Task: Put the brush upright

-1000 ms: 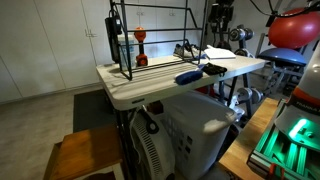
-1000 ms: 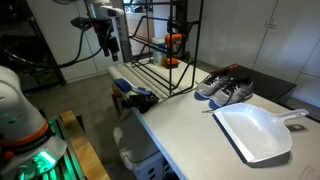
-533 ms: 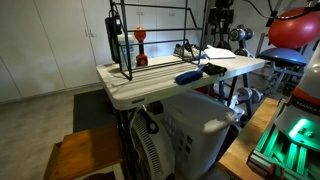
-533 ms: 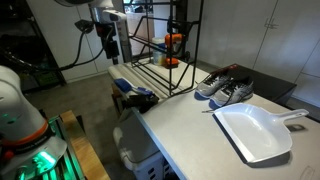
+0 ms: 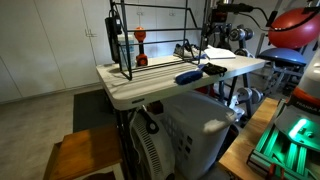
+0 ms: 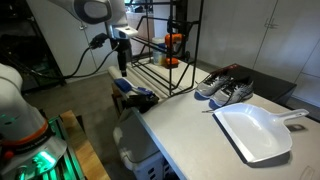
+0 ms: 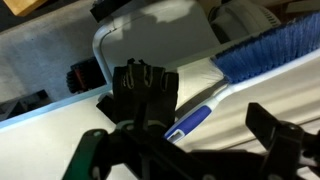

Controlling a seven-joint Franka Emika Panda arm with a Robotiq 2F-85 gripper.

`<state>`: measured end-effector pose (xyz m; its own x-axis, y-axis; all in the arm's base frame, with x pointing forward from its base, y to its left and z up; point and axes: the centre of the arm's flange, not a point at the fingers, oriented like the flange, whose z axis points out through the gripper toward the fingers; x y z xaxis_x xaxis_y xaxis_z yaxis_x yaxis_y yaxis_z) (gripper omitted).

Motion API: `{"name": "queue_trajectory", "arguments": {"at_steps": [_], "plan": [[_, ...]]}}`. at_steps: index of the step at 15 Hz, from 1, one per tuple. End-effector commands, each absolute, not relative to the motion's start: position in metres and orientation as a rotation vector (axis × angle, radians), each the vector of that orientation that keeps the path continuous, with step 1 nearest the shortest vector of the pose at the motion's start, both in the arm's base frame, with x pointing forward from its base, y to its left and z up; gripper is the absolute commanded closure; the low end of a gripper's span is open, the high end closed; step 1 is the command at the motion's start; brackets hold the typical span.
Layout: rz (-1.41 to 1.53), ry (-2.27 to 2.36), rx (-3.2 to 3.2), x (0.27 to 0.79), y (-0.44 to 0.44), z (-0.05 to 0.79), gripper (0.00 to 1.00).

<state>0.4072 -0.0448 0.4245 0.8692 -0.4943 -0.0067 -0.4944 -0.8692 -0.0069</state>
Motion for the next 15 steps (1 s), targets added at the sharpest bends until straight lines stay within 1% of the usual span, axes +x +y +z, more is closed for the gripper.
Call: {"name": "queue_trajectory", "arguments": {"at_steps": [1,6,15], "plan": [[-0.033,0.991,-2.971,0.42,-0.052,0.387,0.0],[-0.036,1.139,-2.883,0.445,-0.064,0.36,0.0],[-0.019,1.321,-2.765,0.489,-0.061,0.313,0.0]]}}
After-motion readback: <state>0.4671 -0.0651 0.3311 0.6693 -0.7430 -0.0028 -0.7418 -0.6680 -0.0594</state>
